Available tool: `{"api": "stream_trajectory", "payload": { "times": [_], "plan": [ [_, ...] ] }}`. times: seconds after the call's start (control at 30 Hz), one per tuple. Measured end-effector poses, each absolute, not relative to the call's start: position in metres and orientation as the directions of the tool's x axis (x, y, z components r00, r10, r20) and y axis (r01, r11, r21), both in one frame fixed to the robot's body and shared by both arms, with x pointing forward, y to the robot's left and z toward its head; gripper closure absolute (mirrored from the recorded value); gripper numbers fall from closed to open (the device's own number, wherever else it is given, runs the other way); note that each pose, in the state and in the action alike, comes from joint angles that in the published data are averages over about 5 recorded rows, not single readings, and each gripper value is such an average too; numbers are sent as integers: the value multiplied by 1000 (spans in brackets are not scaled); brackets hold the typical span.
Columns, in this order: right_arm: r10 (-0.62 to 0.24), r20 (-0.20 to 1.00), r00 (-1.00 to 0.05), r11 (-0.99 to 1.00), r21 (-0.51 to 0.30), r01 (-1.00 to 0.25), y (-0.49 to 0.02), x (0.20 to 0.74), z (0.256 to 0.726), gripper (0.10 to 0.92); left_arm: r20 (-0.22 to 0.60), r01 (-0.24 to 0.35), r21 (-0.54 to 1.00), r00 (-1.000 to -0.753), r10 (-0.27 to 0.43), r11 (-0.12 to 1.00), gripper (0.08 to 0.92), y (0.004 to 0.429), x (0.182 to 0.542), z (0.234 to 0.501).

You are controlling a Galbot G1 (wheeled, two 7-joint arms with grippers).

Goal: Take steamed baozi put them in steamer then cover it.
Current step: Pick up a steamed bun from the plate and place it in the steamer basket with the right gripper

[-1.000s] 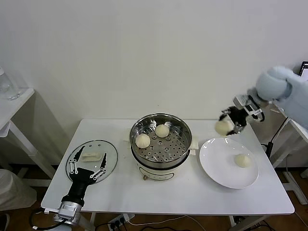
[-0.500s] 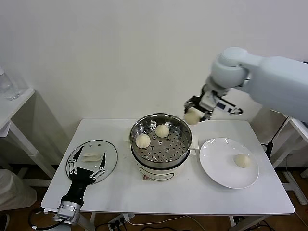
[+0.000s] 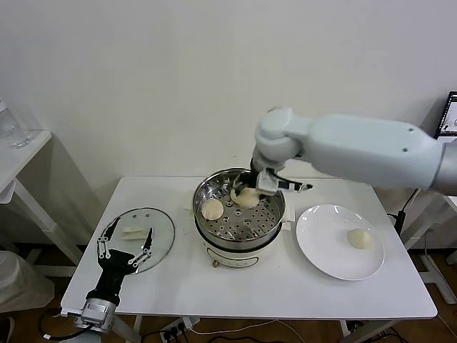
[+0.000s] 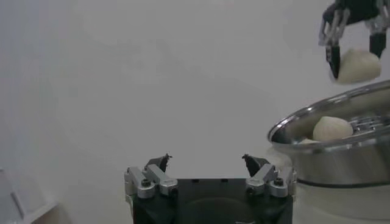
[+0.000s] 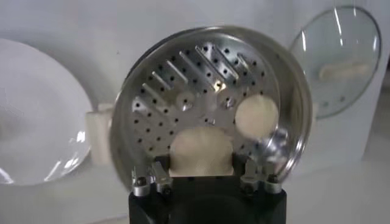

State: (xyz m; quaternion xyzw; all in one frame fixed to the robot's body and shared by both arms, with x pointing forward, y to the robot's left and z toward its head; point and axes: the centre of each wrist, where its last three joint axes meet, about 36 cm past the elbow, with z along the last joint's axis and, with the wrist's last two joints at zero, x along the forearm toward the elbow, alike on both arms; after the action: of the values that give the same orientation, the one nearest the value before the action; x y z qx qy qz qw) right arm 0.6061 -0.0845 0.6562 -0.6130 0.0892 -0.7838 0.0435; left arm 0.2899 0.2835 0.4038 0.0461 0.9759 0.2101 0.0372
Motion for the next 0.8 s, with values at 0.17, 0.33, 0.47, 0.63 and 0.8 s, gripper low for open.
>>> {"api": "stream_trajectory", "payload": {
  "times": [0.17,0.33,0.47,0.63,0.8],
  "plan": [
    [-194,960,-202,-980,-200,-12,-77,601,635,335,-51,70,412,-994,100,908,177,286,292,402],
    [-198,966,-167,-979,-202,-6,-74,597,619,335,-48,69,412,-994,98,909,177,287,294,401],
    [-195,970,-147,-980,-199,-9,-74,595,609,335,-46,69,412,-994,97,909,177,287,294,400],
    [-191,973,-129,-981,-194,-15,-74,594,603,335,-43,70,413,-995,96,908,177,288,293,399],
    [-186,975,-122,-982,-190,-21,-72,593,602,333,-42,71,413,-994,96,908,177,288,293,399]
  ]
}}
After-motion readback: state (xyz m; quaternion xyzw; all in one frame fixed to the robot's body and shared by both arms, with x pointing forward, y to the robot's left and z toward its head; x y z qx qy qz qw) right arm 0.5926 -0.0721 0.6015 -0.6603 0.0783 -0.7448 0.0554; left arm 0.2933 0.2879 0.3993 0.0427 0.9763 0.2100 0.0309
